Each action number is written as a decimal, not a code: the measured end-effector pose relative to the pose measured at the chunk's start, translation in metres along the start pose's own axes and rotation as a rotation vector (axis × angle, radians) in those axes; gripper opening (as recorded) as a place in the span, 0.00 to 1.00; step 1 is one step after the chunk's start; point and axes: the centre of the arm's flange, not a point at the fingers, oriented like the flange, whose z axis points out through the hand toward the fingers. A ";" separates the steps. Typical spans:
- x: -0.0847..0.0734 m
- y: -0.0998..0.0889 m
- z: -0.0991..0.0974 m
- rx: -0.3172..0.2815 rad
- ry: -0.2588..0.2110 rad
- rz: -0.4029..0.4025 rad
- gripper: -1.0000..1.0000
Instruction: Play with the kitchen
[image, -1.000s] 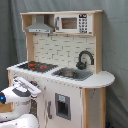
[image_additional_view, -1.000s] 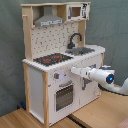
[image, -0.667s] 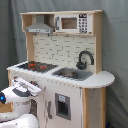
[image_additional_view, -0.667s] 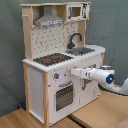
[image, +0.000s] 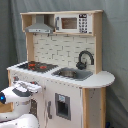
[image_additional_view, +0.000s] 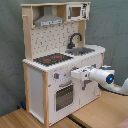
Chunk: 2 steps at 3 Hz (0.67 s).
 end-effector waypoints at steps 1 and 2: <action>0.000 0.000 0.000 0.006 -0.004 -0.085 0.00; 0.000 0.000 0.000 0.008 -0.005 -0.085 1.00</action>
